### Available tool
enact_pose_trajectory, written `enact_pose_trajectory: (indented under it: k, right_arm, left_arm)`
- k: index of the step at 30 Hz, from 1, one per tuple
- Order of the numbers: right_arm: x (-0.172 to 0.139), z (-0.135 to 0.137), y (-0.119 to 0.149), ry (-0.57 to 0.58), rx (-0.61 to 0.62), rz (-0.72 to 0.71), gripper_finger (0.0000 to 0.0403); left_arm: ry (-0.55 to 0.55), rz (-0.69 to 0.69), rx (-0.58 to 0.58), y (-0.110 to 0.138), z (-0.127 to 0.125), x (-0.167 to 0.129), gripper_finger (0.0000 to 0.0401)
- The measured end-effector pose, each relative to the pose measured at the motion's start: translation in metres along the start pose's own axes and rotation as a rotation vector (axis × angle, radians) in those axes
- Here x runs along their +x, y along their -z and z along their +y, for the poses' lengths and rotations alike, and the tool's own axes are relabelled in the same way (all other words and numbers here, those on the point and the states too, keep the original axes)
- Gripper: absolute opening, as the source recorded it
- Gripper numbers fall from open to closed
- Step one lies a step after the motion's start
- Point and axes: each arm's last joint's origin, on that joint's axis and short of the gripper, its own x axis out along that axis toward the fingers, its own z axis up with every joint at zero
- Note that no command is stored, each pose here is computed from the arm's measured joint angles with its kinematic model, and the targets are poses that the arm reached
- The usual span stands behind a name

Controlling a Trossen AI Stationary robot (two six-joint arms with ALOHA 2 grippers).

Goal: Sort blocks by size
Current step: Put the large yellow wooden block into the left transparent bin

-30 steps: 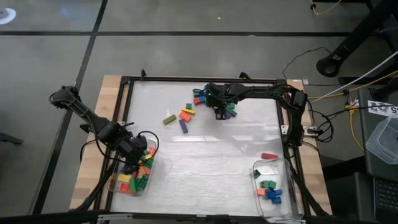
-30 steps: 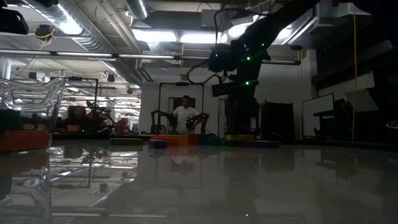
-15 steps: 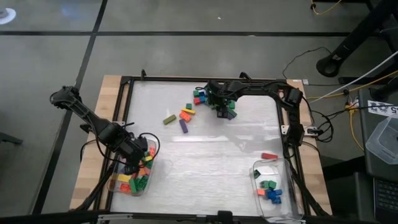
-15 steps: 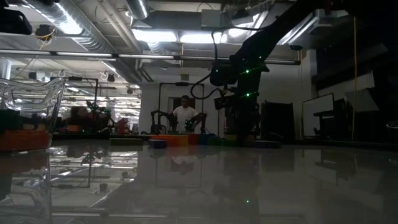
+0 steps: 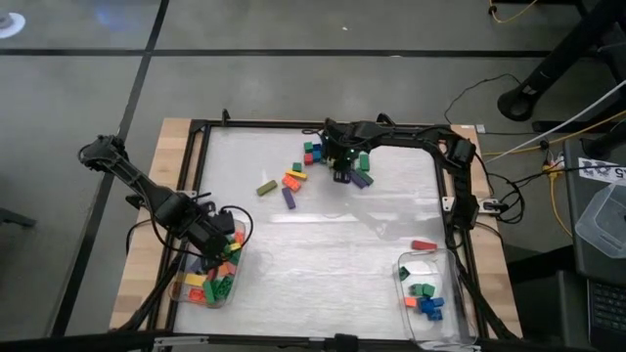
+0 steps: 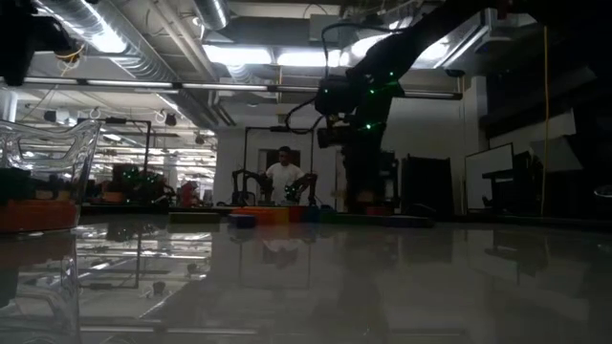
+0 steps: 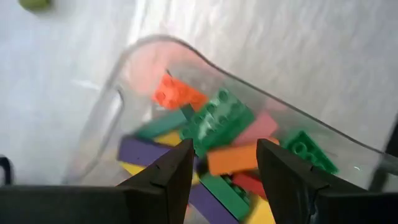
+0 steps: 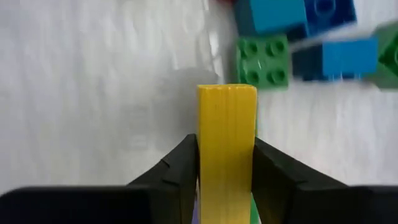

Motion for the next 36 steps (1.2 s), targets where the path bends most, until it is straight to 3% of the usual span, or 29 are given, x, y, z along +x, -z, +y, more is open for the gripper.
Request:
enact_pose_trajectory:
  k: [4, 9, 14, 22, 27, 36]
  right_arm:
    - [-0.006, 0.015, -0.013, -0.062, -0.028, -0.056, 0.0110]
    - [-0.015, 0.053, -0.034, -0.177, -0.108, -0.159, 0.0104]
    - [-0.025, 0.102, -0.054, -0.239, -0.229, -0.268, 0.0125]
    - [-0.038, 0.172, -0.072, -0.283, -0.388, -0.456, 0.0107]
    - [-0.042, 0.201, -0.071, -0.322, -0.414, -0.479, 0.0122]
    - [-0.043, 0.222, -0.065, -0.357, -0.421, -0.447, 0.0109]
  left_arm:
    - [-0.080, -0.106, 0.044, -0.003, 0.002, 0.000, 0.0163]
    - [-0.217, -0.345, 0.095, -0.014, 0.000, 0.000, 0.0163]
    - [-0.310, -0.474, 0.270, -0.027, -0.012, 0.006, 0.0163]
    - [-0.437, -0.493, 0.696, -0.046, -0.043, 0.039, 0.0163]
    - [-0.558, -0.479, 0.889, -0.054, -0.057, 0.061, 0.0163]
    - [-0.613, -0.476, 1.019, -0.064, -0.071, 0.086, 0.0163]
